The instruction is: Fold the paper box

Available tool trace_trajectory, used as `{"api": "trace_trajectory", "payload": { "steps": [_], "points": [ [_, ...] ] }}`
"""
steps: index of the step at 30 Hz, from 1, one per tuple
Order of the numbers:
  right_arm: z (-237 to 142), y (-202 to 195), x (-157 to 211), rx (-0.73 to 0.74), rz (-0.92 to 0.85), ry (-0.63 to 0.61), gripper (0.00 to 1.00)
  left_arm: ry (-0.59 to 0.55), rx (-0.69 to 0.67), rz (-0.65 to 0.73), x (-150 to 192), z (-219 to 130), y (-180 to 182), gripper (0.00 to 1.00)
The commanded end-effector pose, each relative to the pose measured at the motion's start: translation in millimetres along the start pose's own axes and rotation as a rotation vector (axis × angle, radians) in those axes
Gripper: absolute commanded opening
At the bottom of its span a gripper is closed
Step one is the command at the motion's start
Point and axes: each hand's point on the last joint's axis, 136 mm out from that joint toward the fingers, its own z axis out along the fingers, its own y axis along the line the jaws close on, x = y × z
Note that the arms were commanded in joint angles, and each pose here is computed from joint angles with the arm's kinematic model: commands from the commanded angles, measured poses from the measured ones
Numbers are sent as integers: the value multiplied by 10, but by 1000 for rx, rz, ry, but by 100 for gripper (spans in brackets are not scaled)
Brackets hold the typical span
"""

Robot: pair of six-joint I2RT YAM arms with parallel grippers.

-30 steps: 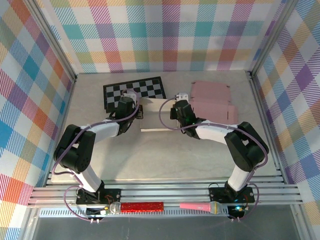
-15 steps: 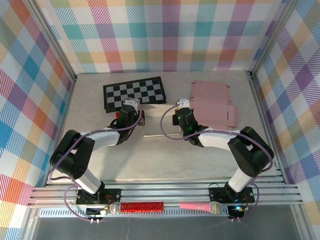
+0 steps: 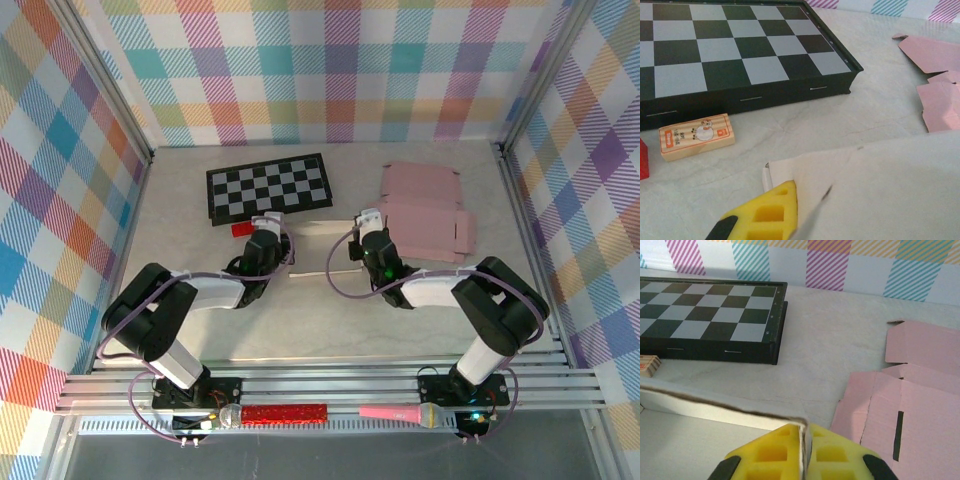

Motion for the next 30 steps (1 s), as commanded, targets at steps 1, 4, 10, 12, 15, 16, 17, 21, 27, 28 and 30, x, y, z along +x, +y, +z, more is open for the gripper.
{"api": "trace_trajectory", "payload": {
  "steps": [1, 4, 10, 12, 15, 16, 17, 21, 27, 28, 30],
  "points": [
    [-91, 273, 224, -123, -52, 41, 0, 127, 69, 31, 531, -58, -149, 0],
    [-97, 293, 318, -128, -59, 49, 0, 128, 56, 25, 634, -36, -112, 0],
    [-151, 228, 215, -87, -32, 88, 10, 133, 29, 24, 708, 5, -71, 0],
    [-222, 157, 136, -52, 2, 139, 19, 132, 16, 30, 681, 4, -57, 0],
    [-402, 186, -3, -102, 97, 191, 50, 140, 6, 52, 648, 9, -58, 0],
    [-472, 206, -18, -126, 140, 227, 56, 146, 3, 61, 648, 11, -56, 0],
    [-554, 234, -31, -152, 184, 256, 61, 150, 4, 69, 651, 15, -65, 0],
    [-893, 253, 6, -201, 389, 371, 78, 162, 1, 87, 673, 27, -66, 0],
    [-1313, 74, -180, -166, 517, 445, 93, 174, 3, 97, 699, 36, -73, 0],
    [-1341, 13, -281, -158, 522, 426, 95, 177, 2, 98, 707, 36, -69, 0],
    [-1343, -139, -460, -129, 553, 400, 95, 175, 0, 98, 698, 37, -69, 0]
  ]
}}
